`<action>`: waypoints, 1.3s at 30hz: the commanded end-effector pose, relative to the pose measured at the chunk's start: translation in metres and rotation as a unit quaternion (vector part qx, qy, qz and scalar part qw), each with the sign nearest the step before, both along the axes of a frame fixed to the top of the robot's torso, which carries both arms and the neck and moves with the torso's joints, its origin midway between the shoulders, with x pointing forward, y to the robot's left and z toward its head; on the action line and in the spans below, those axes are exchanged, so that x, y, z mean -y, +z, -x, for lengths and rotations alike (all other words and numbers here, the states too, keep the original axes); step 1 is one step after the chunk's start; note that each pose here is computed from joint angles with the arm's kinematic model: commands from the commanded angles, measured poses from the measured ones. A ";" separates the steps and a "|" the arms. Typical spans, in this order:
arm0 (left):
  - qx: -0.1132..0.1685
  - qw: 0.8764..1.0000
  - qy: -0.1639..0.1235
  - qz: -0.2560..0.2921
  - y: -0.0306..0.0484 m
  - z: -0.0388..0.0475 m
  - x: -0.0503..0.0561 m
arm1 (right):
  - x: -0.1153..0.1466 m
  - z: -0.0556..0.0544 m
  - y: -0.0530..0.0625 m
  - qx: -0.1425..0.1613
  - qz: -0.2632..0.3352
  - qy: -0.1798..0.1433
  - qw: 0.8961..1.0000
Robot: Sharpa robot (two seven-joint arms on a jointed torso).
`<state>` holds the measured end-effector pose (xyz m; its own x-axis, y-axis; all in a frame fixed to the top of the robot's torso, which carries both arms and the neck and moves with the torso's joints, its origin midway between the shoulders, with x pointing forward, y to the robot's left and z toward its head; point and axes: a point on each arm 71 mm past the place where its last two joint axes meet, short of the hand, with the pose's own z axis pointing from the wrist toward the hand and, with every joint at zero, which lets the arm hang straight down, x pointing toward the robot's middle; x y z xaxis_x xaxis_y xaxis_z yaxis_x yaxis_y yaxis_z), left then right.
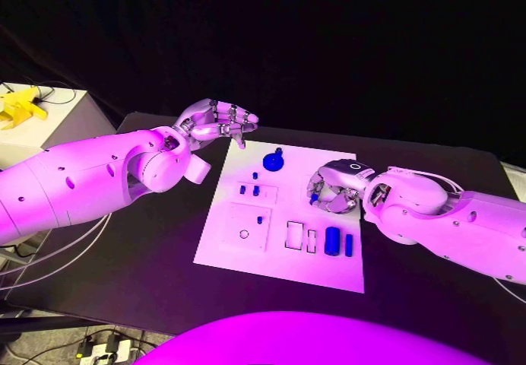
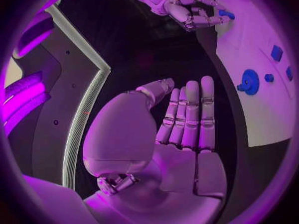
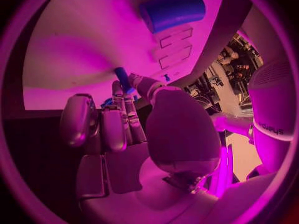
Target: Assemble the parts on the task board
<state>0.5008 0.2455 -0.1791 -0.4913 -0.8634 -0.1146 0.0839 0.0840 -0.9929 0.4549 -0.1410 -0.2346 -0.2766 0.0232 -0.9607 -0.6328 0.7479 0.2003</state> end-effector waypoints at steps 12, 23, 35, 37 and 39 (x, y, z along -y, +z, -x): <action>-0.003 1.000 -0.007 0.005 -0.0004 0.0001 0.002 | 0.003 0.007 0.017 0.049 -0.078 -0.048 0.995; -0.004 1.000 -0.008 0.006 -0.0014 -0.0009 0.003 | -0.025 0.032 0.045 0.055 -0.145 -0.007 0.988; -0.006 1.000 -0.013 0.009 -0.0027 -0.0022 0.010 | -0.097 0.054 0.025 0.024 -0.144 0.077 0.986; -0.006 1.000 -0.014 0.010 -0.0028 -0.0024 0.011 | -0.105 0.057 0.019 0.017 -0.138 0.085 0.987; -0.006 1.000 -0.014 0.010 -0.0029 -0.0024 0.011 | -0.110 0.058 0.014 0.012 -0.134 0.090 0.987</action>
